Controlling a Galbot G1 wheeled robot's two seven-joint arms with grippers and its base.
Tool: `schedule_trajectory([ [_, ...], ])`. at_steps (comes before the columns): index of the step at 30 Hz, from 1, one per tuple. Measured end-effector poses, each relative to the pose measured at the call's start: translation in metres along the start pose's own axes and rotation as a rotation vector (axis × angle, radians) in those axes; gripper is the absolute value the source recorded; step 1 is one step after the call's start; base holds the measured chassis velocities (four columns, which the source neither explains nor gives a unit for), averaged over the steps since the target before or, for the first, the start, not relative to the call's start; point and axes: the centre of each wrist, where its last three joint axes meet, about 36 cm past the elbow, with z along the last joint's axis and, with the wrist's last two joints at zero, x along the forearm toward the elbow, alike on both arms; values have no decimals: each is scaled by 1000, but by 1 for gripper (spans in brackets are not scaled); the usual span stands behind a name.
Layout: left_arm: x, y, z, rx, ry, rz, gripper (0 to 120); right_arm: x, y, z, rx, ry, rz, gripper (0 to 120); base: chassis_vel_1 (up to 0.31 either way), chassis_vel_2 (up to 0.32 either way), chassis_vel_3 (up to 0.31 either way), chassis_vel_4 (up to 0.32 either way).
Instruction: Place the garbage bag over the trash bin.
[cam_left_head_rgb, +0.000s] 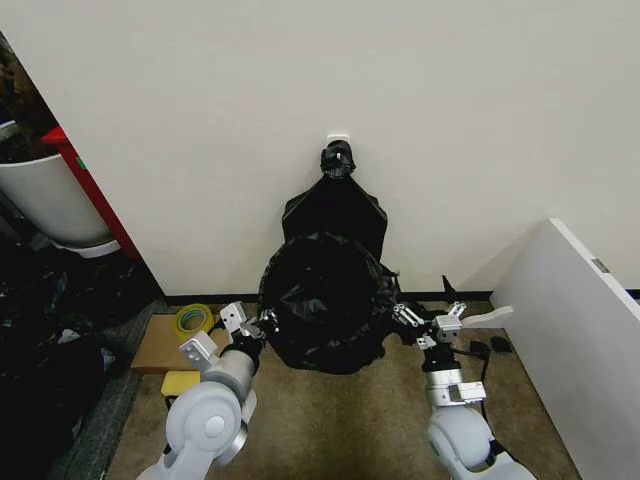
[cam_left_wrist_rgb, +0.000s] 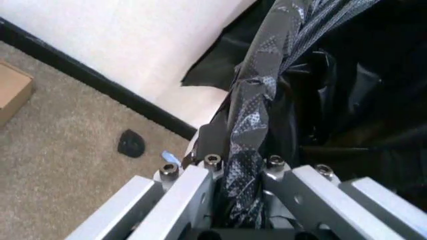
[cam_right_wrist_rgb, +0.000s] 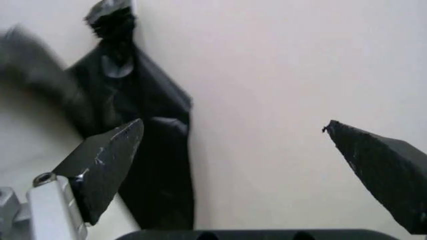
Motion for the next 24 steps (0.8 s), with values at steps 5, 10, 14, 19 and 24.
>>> schedule_trajectory([
  [5,-10,11,2,-7,-1,-25,0,1,-3,-20,-82,11,35,100,0,0,0,0],
  [10,-15,16,4,-19,-10,-39,0,19,-9,-26,-241,27,-106,97,0,0,0,0],
  [14,-15,17,3,-23,-12,-38,0,35,-27,-17,-259,37,-279,90,0,0,0,0],
  [19,-13,16,1,-29,-14,-34,0,49,-50,-2,-211,55,-528,88,0,0,0,0],
  [24,-8,13,1,-41,-18,-27,0,48,-63,15,32,98,-594,84,0,0,0,0],
])
